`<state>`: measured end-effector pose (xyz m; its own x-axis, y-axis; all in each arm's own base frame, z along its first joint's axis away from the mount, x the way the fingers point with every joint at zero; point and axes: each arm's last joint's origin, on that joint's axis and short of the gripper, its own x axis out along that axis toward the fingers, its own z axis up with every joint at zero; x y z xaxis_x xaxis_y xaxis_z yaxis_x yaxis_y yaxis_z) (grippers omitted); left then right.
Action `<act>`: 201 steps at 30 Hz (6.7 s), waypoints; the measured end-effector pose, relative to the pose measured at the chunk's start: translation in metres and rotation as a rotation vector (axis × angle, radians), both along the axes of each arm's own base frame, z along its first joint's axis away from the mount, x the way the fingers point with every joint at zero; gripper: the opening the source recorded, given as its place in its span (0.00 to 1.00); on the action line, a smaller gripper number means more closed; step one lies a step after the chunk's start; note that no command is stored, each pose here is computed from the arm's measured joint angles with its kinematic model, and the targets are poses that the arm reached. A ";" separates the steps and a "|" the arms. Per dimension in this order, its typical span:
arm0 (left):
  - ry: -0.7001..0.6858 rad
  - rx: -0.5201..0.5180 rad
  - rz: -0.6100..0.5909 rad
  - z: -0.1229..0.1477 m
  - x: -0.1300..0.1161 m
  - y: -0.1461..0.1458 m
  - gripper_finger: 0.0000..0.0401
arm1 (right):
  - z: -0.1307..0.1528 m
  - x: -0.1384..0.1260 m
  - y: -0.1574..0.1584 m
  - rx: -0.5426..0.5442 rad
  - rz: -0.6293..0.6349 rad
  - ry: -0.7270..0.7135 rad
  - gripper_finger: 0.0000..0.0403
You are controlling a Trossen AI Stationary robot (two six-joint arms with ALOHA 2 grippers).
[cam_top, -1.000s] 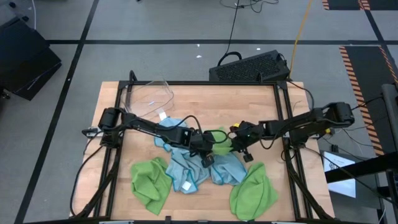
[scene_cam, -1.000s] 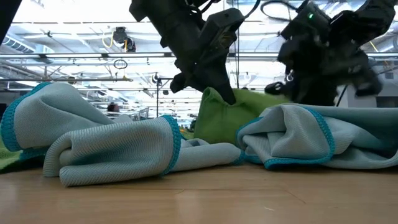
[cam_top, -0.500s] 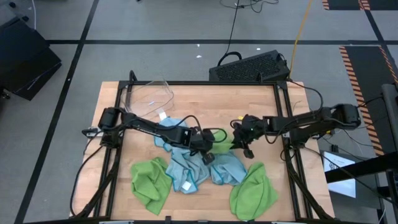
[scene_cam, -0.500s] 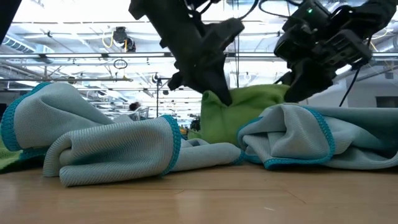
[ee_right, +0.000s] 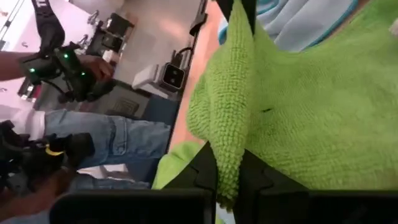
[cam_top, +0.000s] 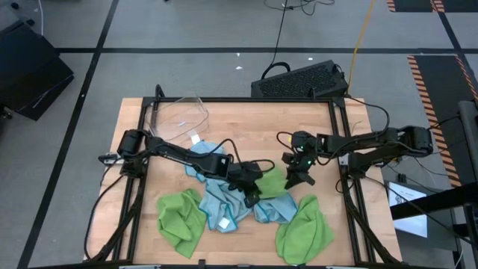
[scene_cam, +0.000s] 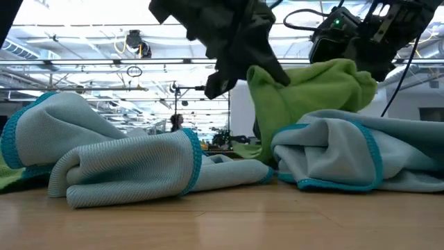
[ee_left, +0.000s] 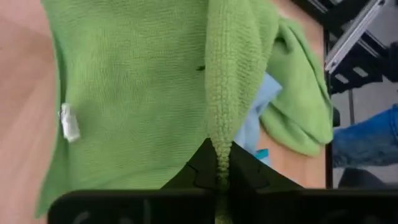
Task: Fold microfiber towels
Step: Fold the top right green microfiber cloth, then put the folded green microfiber cloth into the transparent bin
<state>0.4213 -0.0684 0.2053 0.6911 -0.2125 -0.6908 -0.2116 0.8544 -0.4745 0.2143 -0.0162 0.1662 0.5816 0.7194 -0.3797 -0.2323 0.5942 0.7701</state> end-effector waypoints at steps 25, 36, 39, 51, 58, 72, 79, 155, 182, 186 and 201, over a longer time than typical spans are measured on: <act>0.178 0.164 0.232 -0.038 0.001 0.041 0.06 | -0.024 0.018 -0.045 0.290 -0.367 0.252 0.04; 0.041 0.042 0.112 -0.015 0.000 -0.014 0.06 | -0.025 0.007 -0.030 0.390 -0.168 0.374 0.04; 0.059 0.079 0.197 -0.016 -0.003 -0.018 0.04 | -0.029 0.009 -0.027 0.412 -0.131 0.397 0.04; 0.108 0.234 0.377 -0.033 0.000 0.024 0.04 | -0.049 0.011 -0.034 0.430 -0.203 0.491 0.04; 0.133 0.212 0.324 -0.044 0.003 0.039 0.04 | -0.042 0.009 -0.038 0.397 -0.237 0.444 0.13; 0.129 0.205 0.323 -0.045 0.003 0.035 0.02 | 0.000 -0.015 -0.043 -0.035 -0.376 0.143 0.51; 0.150 0.199 0.343 -0.050 0.004 0.039 0.05 | 0.015 -0.020 -0.038 -0.193 -0.384 0.020 0.46; -0.004 0.586 0.005 -0.052 0.043 0.017 0.57 | -0.038 -0.021 -0.028 -0.146 -0.628 0.287 0.32; 0.164 0.542 0.088 -0.081 0.040 0.054 0.16 | -0.038 -0.021 -0.029 -0.132 -0.640 0.295 0.32; 0.201 0.519 0.083 -0.070 0.034 0.064 0.05 | -0.034 -0.022 -0.030 -0.079 -0.617 0.281 0.32; 0.454 0.856 0.198 0.036 -0.037 0.093 0.03 | 0.003 -0.043 -0.029 0.010 -0.690 0.187 0.32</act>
<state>0.3843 0.0243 0.2409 0.2914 0.5734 -0.7657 -0.3963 0.8009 0.4490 0.1717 -0.0451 0.1688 0.8312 0.2145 -0.5130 0.3309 0.5507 0.7663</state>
